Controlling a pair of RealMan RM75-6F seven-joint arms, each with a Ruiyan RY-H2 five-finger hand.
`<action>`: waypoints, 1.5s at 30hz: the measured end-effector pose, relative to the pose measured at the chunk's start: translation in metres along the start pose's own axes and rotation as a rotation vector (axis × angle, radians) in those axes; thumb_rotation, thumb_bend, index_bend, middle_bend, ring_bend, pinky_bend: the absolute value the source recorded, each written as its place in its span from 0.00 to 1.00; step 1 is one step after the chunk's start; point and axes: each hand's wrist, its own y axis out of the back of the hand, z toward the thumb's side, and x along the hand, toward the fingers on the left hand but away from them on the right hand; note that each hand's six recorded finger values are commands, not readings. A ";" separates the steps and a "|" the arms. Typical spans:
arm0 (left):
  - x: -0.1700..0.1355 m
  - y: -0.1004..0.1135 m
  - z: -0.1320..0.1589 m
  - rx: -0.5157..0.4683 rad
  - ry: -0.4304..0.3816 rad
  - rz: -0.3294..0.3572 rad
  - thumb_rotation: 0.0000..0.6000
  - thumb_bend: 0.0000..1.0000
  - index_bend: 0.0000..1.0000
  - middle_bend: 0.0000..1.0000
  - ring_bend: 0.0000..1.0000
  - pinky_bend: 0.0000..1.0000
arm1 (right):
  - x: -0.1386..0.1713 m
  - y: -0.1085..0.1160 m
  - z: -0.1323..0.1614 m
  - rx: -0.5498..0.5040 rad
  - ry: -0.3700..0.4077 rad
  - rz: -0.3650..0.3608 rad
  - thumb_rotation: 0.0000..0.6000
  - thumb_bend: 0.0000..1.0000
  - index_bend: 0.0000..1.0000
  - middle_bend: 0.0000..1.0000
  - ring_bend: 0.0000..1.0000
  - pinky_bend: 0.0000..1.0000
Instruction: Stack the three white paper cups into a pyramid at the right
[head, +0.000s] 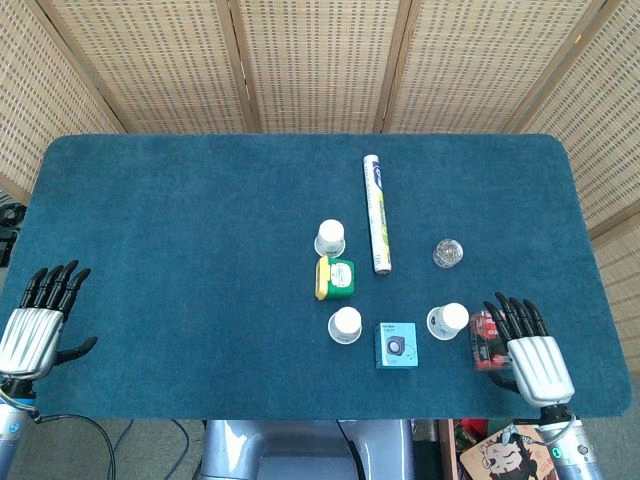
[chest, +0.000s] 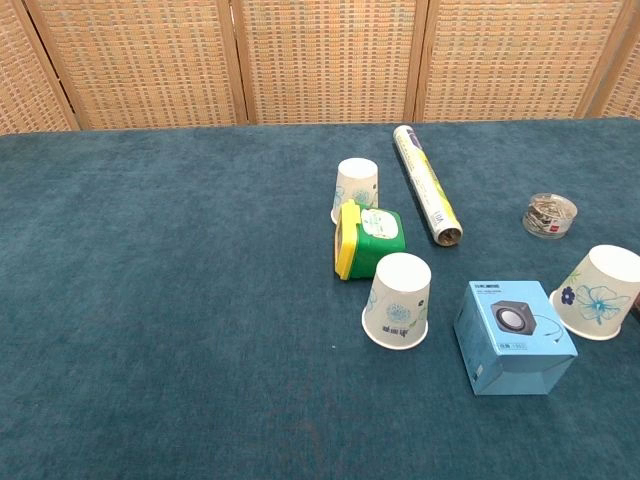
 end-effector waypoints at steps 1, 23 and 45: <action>0.000 0.000 0.000 0.000 0.000 0.000 1.00 0.19 0.00 0.00 0.00 0.00 | 0.000 0.000 0.000 -0.001 0.000 0.000 1.00 0.14 0.01 0.00 0.00 0.00; -0.002 0.004 0.000 -0.013 -0.002 0.004 1.00 0.19 0.00 0.00 0.00 0.00 | 0.002 0.006 0.000 -0.007 0.001 -0.021 1.00 0.14 0.01 0.00 0.00 0.00; -0.004 0.006 0.000 -0.015 -0.002 0.013 1.00 0.19 0.00 0.00 0.00 0.00 | -0.035 0.015 0.038 -0.065 0.121 0.012 1.00 0.14 0.06 0.00 0.00 0.00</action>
